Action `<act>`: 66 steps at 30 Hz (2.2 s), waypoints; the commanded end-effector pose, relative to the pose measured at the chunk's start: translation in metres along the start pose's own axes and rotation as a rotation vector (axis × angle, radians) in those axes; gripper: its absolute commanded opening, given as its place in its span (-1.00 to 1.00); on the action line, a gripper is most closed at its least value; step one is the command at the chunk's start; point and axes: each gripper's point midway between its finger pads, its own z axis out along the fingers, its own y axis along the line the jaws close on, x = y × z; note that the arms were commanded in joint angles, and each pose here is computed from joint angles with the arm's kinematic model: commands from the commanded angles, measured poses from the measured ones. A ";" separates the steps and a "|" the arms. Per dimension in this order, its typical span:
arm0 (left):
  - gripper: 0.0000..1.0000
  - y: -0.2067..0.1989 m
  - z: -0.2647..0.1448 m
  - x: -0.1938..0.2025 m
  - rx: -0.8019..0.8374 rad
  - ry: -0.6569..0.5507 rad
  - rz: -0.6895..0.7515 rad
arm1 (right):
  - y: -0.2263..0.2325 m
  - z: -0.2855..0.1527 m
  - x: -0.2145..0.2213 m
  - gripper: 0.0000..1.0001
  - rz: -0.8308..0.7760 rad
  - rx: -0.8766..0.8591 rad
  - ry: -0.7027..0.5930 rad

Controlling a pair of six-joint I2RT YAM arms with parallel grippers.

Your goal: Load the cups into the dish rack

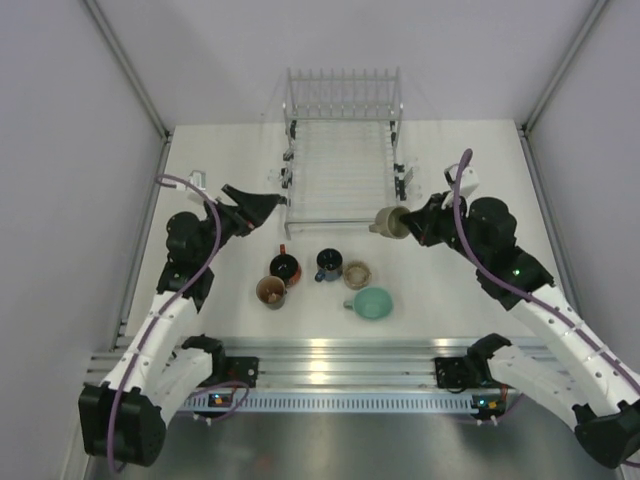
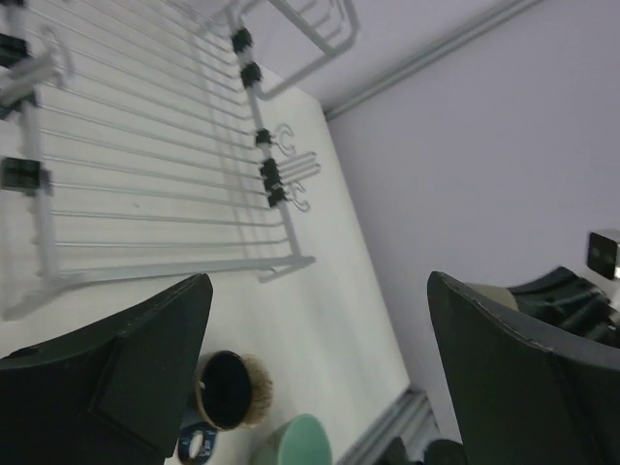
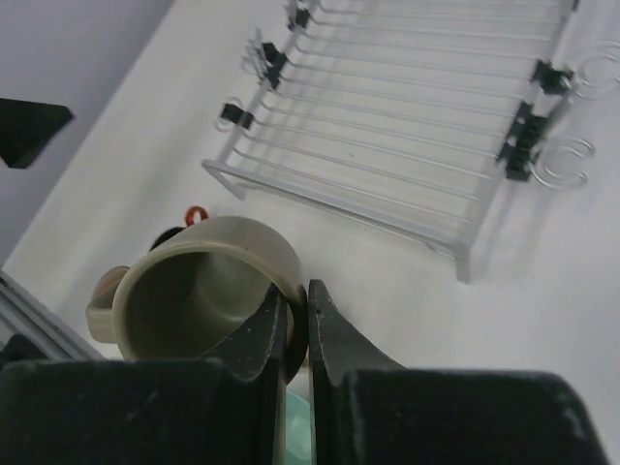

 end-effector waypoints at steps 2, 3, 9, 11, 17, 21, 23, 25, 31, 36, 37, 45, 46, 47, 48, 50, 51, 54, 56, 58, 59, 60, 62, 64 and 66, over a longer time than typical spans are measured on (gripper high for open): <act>0.97 -0.086 0.014 -0.004 0.269 0.039 -0.174 | 0.060 0.007 -0.030 -1.00 -0.035 -0.323 -0.152; 0.97 -0.105 0.016 0.008 0.318 0.086 -0.198 | 0.063 0.009 -0.027 -1.00 -0.035 -0.348 -0.158; 0.97 -0.166 0.046 0.063 0.472 0.299 -0.368 | 0.094 0.004 -0.049 -1.00 -0.037 -0.511 -0.305; 0.97 -0.172 0.048 0.070 0.496 0.322 -0.416 | 0.098 0.000 -0.052 -1.00 -0.039 -0.529 -0.333; 0.97 -0.159 0.063 0.093 0.444 0.354 -0.513 | 0.103 -0.010 -0.057 -1.00 -0.060 -0.558 -0.398; 0.97 -0.166 0.064 0.099 0.486 0.369 -0.580 | 0.102 -0.005 -0.051 -1.00 -0.075 -0.557 -0.385; 0.97 -0.178 0.060 0.098 0.551 0.380 -0.599 | 0.101 -0.003 -0.050 -1.00 -0.075 -0.559 -0.392; 0.97 -0.183 0.061 0.106 0.571 0.419 -0.661 | 0.101 -0.001 -0.050 -1.00 -0.073 -0.559 -0.398; 0.97 -0.199 0.051 0.124 0.661 0.503 -0.777 | 0.096 0.004 -0.051 -1.00 -0.087 -0.530 -0.412; 0.97 -0.209 0.037 0.118 0.693 0.483 -0.771 | 0.084 0.009 -0.048 -1.00 -0.094 -0.467 -0.422; 0.97 -0.208 0.034 0.118 0.693 0.481 -0.768 | 0.081 0.010 -0.046 -1.00 -0.099 -0.453 -0.422; 0.95 -0.208 0.027 0.116 0.698 0.480 -0.765 | 0.069 0.011 -0.047 -1.00 -0.118 -0.386 -0.438; 0.95 -0.208 0.027 0.117 0.697 0.482 -0.765 | 0.069 0.010 -0.047 -1.00 -0.113 -0.386 -0.439; 0.95 -0.206 0.030 0.119 0.690 0.486 -0.766 | 0.069 0.010 -0.048 -1.00 -0.111 -0.385 -0.439; 0.93 -0.204 0.031 0.121 0.684 0.487 -0.766 | 0.069 0.009 -0.048 -1.00 -0.112 -0.387 -0.439; 0.91 -0.199 0.036 0.126 0.666 0.488 -0.767 | 0.068 0.007 -0.047 -1.00 -0.112 -0.383 -0.437; 0.91 -0.197 0.037 0.127 0.659 0.489 -0.769 | 0.067 0.005 -0.047 -1.00 -0.114 -0.377 -0.437; 0.90 -0.191 0.040 0.132 0.637 0.485 -0.771 | 0.064 0.001 -0.047 -1.00 -0.120 -0.357 -0.437; 0.89 -0.189 0.042 0.131 0.634 0.471 -0.768 | 0.063 -0.002 -0.047 -1.00 -0.124 -0.351 -0.443; 0.89 -0.188 0.043 0.131 0.630 0.466 -0.764 | 0.061 -0.002 -0.045 -1.00 -0.122 -0.345 -0.435; 0.89 -0.187 0.043 0.131 0.628 0.464 -0.762 | 0.061 -0.003 -0.045 -1.00 -0.122 -0.347 -0.436; 0.89 -0.187 0.044 0.132 0.629 0.462 -0.759 | 0.061 -0.003 -0.044 -1.00 -0.119 -0.347 -0.434; 0.89 -0.190 0.046 0.131 0.637 0.463 -0.752 | 0.062 -0.003 -0.043 -1.00 -0.119 -0.353 -0.430; 0.86 -0.192 0.046 0.131 0.645 0.467 -0.750 | 0.064 -0.001 -0.041 -1.00 -0.117 -0.363 -0.425; 0.73 -0.195 0.049 0.131 0.653 0.470 -0.742 | 0.064 0.001 -0.040 -1.00 -0.113 -0.367 -0.419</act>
